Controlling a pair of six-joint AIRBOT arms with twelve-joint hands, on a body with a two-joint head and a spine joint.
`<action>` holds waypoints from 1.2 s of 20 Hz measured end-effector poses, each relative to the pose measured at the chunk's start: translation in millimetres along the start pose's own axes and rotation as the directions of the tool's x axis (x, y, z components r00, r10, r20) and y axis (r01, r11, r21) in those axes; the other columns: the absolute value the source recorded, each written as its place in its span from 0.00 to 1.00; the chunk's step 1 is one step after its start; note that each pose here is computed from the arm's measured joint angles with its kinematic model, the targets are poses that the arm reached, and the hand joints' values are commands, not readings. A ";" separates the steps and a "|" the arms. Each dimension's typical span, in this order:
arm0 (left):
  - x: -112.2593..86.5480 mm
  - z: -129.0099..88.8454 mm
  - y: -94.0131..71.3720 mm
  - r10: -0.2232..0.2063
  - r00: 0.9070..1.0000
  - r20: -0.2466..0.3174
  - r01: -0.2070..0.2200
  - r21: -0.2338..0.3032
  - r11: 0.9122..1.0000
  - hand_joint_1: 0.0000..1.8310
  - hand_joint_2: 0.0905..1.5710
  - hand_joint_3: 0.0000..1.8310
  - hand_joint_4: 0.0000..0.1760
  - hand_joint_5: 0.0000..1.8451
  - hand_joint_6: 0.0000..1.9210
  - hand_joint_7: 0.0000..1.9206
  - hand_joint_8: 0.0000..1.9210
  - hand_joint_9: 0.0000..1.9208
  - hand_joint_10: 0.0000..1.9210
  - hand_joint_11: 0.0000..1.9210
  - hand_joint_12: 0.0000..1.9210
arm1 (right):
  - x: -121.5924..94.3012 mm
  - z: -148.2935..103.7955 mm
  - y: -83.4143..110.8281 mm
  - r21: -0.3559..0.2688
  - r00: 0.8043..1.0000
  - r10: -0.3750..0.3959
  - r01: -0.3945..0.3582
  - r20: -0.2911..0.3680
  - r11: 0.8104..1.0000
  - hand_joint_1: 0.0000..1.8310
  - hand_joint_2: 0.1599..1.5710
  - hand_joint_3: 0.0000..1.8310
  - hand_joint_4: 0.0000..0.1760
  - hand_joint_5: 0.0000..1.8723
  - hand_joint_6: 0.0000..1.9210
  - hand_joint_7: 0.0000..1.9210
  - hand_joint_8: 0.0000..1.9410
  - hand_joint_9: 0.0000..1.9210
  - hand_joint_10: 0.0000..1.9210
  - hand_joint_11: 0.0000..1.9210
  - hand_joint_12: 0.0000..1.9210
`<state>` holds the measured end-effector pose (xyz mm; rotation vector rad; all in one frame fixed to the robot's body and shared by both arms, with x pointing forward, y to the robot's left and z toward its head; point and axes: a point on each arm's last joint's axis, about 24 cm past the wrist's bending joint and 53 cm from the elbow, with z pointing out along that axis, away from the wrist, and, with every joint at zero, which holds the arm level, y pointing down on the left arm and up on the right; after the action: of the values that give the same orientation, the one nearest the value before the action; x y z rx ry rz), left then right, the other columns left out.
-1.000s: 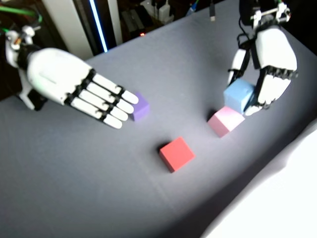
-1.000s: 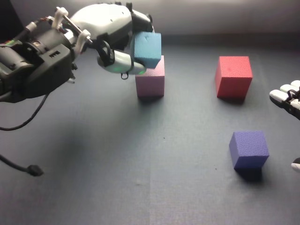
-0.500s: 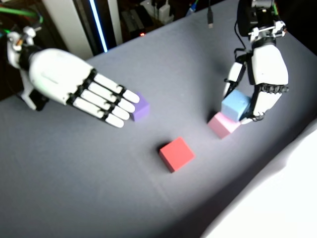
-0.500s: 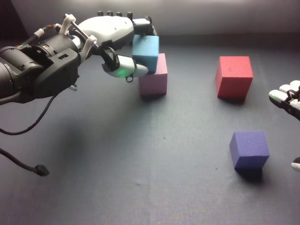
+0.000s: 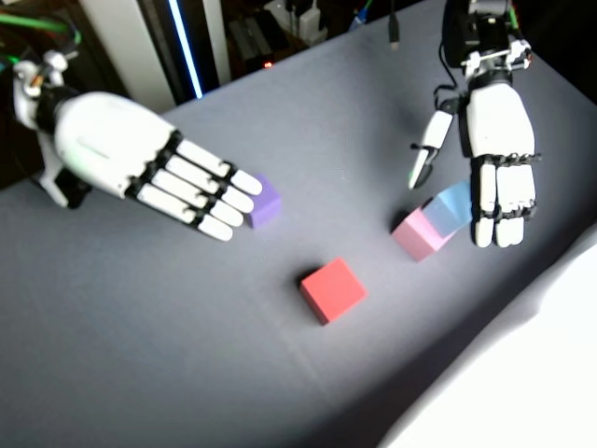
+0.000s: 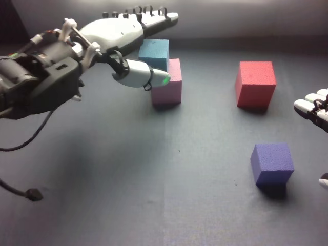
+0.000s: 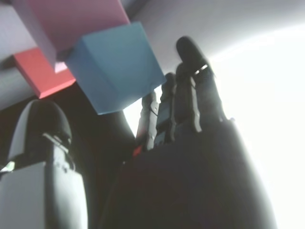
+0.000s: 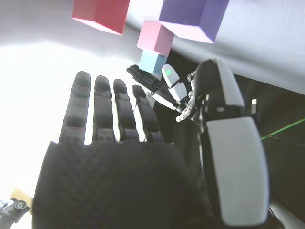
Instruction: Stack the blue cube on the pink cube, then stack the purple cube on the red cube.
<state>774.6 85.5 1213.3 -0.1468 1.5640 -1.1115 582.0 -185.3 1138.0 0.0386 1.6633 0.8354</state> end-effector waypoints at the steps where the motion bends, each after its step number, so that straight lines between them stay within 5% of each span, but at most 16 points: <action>1: -5.2 -10.6 -8.6 0.032 0.999 0.017 -0.033 0.030 0.999 0.24 0.65 0.00 1.00 0.00 0.00 0.00 0.00 0.00 0.00 0.00 0.00 | 0.9 0.0 1.9 -0.008 1.000 0.011 -0.011 -0.004 1.000 0.34 0.72 0.00 0.00 0.00 0.00 0.00 0.00 0.00 0.00 0.00 0.00; 4: -18.9 -39.6 -26.8 0.052 0.996 0.071 -0.060 0.110 0.992 0.22 0.68 0.01 0.90 0.00 0.00 0.00 0.00 0.00 0.00 0.00 0.00 | 3.5 0.0 7.8 -0.035 0.999 0.032 -0.033 -0.018 0.999 0.30 0.70 0.00 0.11 0.00 0.00 0.00 0.00 0.00 0.00 0.00 0.00; 5: -22.8 -53.3 -32.2 0.049 0.995 0.092 -0.061 0.140 0.988 0.16 0.70 0.01 0.77 0.00 0.00 0.00 0.00 0.00 0.00 0.00 0.00 | 4.3 0.4 7.2 -0.036 0.999 0.037 -0.037 -0.022 0.999 0.30 0.69 0.00 0.00 0.00 0.00 0.00 0.00 0.00 0.00 0.00 0.00; 6: -24.5 -62.5 -36.0 0.046 0.993 0.105 -0.062 0.160 0.985 0.19 0.74 0.02 0.95 0.00 0.00 0.00 0.00 0.00 0.00 0.00 0.00 | 4.5 1.4 5.0 -0.034 0.999 0.038 -0.039 -0.022 0.999 0.32 0.68 0.00 0.00 0.00 0.00 0.00 0.00 0.00 0.00 0.00 0.00; 7: -24.6 -76.3 -39.7 0.043 0.992 0.117 -0.064 0.186 0.980 0.21 0.75 0.02 0.99 0.00 0.00 0.00 0.00 0.00 0.00 0.00 0.00 | 5.4 4.3 0.7 -0.023 0.998 0.055 -0.055 -0.022 0.998 0.35 0.66 0.00 0.00 0.00 0.00 0.00 0.00 0.00 0.00 0.00 0.00; 12: -8.1 -113.1 -35.5 -0.004 0.995 0.104 -0.019 0.216 0.976 0.25 0.81 0.01 1.00 0.00 0.00 0.00 0.00 0.00 0.00 0.00 0.00 | 22.4 24.6 -2.8 -0.017 0.994 0.090 -0.091 -0.060 0.996 0.39 0.65 0.00 0.00 0.00 0.00 0.00 0.00 0.00 0.00 0.00 0.00; 13: -7.5 -119.9 -32.9 -0.010 0.994 0.107 -0.013 0.214 0.977 0.28 0.83 0.02 0.94 0.00 0.00 0.00 0.00 0.00 0.00 0.00 0.00 | 27.7 30.6 -2.7 -0.017 0.993 0.094 -0.096 -0.073 0.995 0.44 0.64 0.00 0.00 0.00 0.00 0.00 0.00 0.00 0.00 0.00 0.18; 14: -7.1 -124.4 -29.4 -0.012 0.994 0.108 -0.011 0.208 0.978 0.28 0.83 0.02 0.94 0.00 0.00 0.00 0.00 0.00 0.00 0.00 0.00 | 30.6 34.8 -3.6 -0.014 0.992 0.101 -0.102 -0.079 0.995 0.44 0.64 0.00 0.00 0.00 0.00 0.00 0.00 0.00 0.00 0.00 0.18; 15: -9.0 -129.2 -22.8 -0.026 0.992 0.120 0.003 0.192 0.981 0.30 0.85 0.01 0.83 0.00 0.00 0.00 0.00 0.00 0.00 0.00 0.00 | 36.8 40.8 -5.8 -0.007 0.990 0.104 -0.105 -0.097 0.994 0.46 0.66 0.00 0.00 0.00 0.00 0.01 0.00 0.00 0.00 0.00 0.15; 16: -8.7 -130.6 -19.9 -0.029 0.992 0.120 0.007 0.185 0.983 0.31 0.85 0.01 0.83 0.00 0.00 0.00 0.00 0.00 0.00 0.00 0.00 | 39.4 43.8 -7.0 -0.001 0.989 0.107 -0.108 -0.105 0.994 0.45 0.68 0.00 0.00 0.00 0.00 0.05 0.01 0.03 0.02 0.00 0.25; 17: -9.2 -133.0 -17.9 -0.032 0.992 0.120 0.010 0.179 0.984 0.30 0.85 0.01 0.89 0.00 0.00 0.00 0.00 0.00 0.00 0.00 0.00 | 43.8 49.1 -8.9 0.005 0.987 0.110 -0.110 -0.117 0.994 0.46 0.69 0.01 0.00 0.03 0.02 0.12 0.04 0.02 0.22 0.00 0.53; 18: -9.5 -134.2 -18.7 -0.034 0.992 0.121 0.011 0.184 0.983 0.30 0.85 0.01 0.81 0.00 0.00 0.00 0.00 0.00 0.00 0.00 0.00 | 46.1 53.6 -9.4 0.008 0.986 0.113 -0.113 -0.124 0.994 0.50 0.71 0.00 0.00 0.13 0.14 0.21 0.08 0.05 0.41 0.00 0.75; 19: -8.0 -135.7 -19.1 -0.044 0.992 0.122 0.020 0.186 0.982 0.30 0.86 0.01 0.74 0.00 0.00 0.00 0.00 0.00 0.00 0.00 0.00 | 50.9 59.1 -10.6 0.014 0.984 0.116 -0.115 -0.138 0.993 0.56 0.79 0.00 0.00 0.29 0.65 0.35 0.15 0.17 0.50 0.04 0.87; 20: -5.2 -138.1 -18.5 -0.043 0.992 0.115 0.020 0.189 0.982 0.31 0.86 0.01 0.73 0.00 0.00 0.00 0.00 0.00 0.00 0.00 0.00 | 54.3 66.5 -9.3 0.014 0.982 0.121 -0.120 -0.147 0.993 0.61 0.78 0.00 0.00 0.33 0.72 0.41 0.60 0.29 0.63 0.19 0.92; 21: -3.8 -138.7 -17.5 -0.044 0.993 0.112 0.023 0.185 0.982 0.32 0.86 0.01 0.69 0.00 0.00 0.00 0.00 0.00 0.00 0.00 0.00 | 55.7 68.5 -8.3 0.012 0.981 0.117 -0.117 -0.154 0.993 0.64 0.79 0.00 0.00 0.33 0.67 0.40 0.79 0.42 0.81 0.37 0.98; 24: -5.4 -144.0 -11.7 -0.054 0.992 0.118 0.034 0.168 0.985 0.33 0.86 0.00 0.66 0.00 0.00 0.00 0.00 0.00 0.00 0.00 0.00 | 46.3 79.5 -0.3 -0.013 0.985 0.102 -0.105 -0.142 0.994 0.63 0.81 0.00 0.00 0.33 0.70 0.36 0.87 0.37 0.90 0.36 1.00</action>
<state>652.7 163.2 1210.5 -0.1347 1.3595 -1.2394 637.9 -125.1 1096.6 0.0537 1.7972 0.9520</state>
